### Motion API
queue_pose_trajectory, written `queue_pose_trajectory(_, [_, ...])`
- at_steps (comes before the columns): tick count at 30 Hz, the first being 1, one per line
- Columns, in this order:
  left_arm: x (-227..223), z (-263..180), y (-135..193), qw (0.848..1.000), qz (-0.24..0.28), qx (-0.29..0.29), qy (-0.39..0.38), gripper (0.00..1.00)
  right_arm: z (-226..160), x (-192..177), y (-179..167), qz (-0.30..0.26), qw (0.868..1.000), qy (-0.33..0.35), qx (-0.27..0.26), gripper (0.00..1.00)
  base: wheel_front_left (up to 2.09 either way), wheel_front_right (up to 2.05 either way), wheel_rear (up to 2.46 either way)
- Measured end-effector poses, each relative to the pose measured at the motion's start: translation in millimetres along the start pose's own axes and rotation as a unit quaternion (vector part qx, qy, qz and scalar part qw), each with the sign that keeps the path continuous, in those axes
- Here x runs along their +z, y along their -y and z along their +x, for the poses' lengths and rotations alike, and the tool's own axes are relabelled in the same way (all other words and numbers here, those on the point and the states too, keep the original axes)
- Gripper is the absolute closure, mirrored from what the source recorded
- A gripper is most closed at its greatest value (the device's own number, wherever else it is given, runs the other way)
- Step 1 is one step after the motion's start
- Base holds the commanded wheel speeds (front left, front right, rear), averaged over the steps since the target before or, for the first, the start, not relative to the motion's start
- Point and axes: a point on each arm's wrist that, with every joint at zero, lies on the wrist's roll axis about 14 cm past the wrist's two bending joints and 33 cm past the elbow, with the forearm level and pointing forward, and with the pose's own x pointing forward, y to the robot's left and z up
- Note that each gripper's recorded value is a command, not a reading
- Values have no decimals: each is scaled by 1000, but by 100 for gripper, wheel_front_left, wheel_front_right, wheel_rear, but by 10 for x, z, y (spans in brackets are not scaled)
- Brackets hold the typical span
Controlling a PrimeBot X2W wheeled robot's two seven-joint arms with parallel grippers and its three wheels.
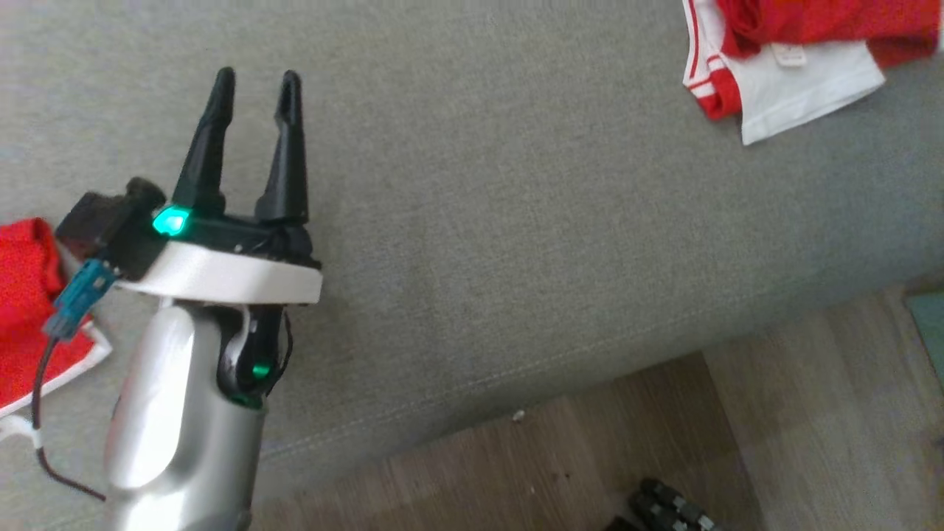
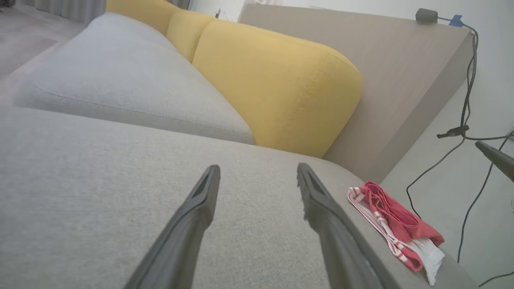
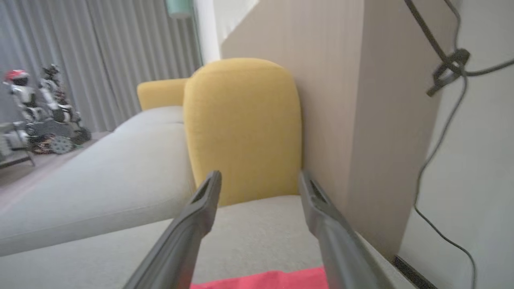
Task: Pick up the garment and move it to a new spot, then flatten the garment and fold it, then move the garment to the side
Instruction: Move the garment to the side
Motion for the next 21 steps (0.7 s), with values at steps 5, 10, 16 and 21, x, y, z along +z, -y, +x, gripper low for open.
queue_pose_trajectory(5, [271, -196, -61, 999, 6, 24, 20, 0, -160, 145, -518, 17, 997, 32, 62, 0, 0, 0, 0])
queue_pose_trajectory(10, [573, -439, -78, 998, 3, 46, 47, 0, -440, 222, -926, 65, 990, 59, 108, 0, 0, 0, 0])
queue_pose_trajectory(16, [744, -846, -138, 995, 12, 83, 55, 0, -838, 206, -1212, 104, 982, 74, 140, 0, 0, 0, 0])
queue_pose_trajectory(21, [872, -1201, -152, 992, 20, 110, 65, 0, -1301, 145, -1485, 126, 975, 77, 168, 0, 0, 0, 0])
